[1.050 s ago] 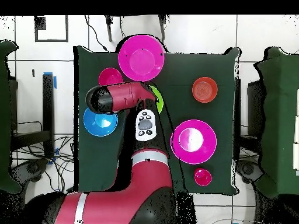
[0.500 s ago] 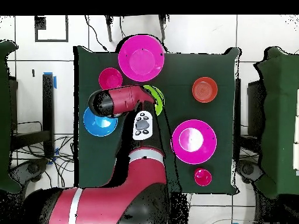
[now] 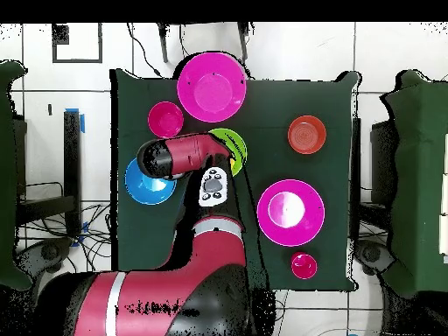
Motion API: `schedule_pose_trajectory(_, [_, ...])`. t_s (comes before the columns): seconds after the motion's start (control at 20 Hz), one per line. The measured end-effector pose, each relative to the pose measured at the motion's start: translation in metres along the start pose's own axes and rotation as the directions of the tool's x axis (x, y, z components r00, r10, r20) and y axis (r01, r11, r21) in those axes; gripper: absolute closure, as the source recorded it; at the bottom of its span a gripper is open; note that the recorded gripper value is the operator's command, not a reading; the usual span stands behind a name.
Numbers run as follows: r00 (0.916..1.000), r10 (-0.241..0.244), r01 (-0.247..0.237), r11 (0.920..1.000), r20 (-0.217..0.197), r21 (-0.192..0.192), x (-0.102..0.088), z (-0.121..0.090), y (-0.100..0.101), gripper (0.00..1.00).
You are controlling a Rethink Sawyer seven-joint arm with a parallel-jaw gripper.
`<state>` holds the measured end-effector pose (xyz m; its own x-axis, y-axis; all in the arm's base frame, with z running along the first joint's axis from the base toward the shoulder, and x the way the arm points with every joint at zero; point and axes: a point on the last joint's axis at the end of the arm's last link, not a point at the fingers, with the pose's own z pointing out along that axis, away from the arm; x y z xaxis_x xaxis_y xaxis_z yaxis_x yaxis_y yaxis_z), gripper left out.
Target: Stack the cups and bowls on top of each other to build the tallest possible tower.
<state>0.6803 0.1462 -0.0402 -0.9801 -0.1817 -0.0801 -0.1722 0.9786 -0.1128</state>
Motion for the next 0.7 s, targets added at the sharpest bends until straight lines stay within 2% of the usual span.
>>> schedule_pose_trajectory(0.35, [0.9993,0.03,-0.03,0.9995,0.02,-0.01,-0.009,-0.026,-0.001,0.0])
schedule_pose_trajectory(0.7, [0.9941,0.071,-0.069,0.9973,0.082,-0.026,-0.036,-0.069,0.0,0.0])
